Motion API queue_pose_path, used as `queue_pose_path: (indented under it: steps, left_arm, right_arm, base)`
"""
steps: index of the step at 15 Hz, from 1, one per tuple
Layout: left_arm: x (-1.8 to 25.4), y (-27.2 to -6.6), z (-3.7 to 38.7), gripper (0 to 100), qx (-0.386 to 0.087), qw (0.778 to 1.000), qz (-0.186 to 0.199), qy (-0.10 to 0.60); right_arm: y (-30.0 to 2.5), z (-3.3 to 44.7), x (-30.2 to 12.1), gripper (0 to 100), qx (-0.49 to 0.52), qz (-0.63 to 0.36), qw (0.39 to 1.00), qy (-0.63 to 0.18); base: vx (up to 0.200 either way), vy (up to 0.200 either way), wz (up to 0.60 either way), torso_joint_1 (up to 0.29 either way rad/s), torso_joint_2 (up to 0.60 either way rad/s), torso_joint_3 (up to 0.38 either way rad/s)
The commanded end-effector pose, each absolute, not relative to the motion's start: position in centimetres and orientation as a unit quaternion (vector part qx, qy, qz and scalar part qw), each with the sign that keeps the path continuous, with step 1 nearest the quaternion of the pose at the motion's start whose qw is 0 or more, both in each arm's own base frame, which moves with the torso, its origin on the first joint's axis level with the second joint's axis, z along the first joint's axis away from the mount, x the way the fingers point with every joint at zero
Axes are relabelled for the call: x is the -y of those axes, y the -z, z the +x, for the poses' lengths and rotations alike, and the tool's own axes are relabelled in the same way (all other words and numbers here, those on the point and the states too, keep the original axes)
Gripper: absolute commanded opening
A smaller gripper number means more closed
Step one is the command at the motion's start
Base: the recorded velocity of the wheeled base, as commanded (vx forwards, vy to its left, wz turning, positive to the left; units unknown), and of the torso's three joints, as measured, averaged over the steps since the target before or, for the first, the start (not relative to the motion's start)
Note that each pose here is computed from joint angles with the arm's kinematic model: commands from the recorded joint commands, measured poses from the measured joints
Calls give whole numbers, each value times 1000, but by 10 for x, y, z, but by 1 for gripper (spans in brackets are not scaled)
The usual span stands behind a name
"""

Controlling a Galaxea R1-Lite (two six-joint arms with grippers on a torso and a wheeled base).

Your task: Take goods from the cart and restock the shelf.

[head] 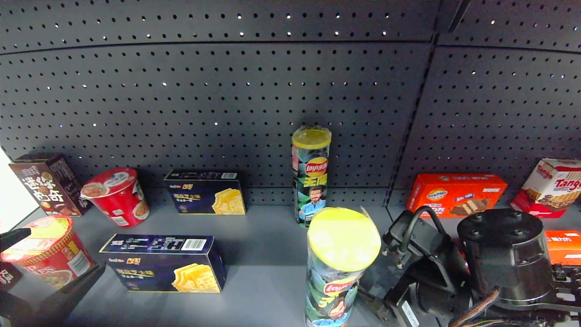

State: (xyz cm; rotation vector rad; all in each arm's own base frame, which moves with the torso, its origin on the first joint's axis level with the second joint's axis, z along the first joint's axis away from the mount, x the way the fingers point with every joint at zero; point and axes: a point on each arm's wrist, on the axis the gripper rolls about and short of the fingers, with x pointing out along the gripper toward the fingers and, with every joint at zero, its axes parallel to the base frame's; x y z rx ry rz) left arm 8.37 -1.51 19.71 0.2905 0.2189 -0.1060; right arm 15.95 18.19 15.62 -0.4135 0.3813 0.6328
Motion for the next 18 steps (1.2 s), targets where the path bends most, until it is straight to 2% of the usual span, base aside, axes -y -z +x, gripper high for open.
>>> queue_pose_path:
  steps: [1, 18]
  left_arm:
    - [15, -197, 84, 100, -110, 982, 143, 53]
    - [15, -191, 81, 100, -115, 982, 143, 53]
  right_arm:
    - [-157, 157, -184, 100, -183, -202, 910, -313]
    - [-153, 153, -188, 100, -186, -206, 903, -328]
  base:
    - [0, 0, 0, 0, 0, 0]
    - [0, 0, 0, 0, 0, 0]
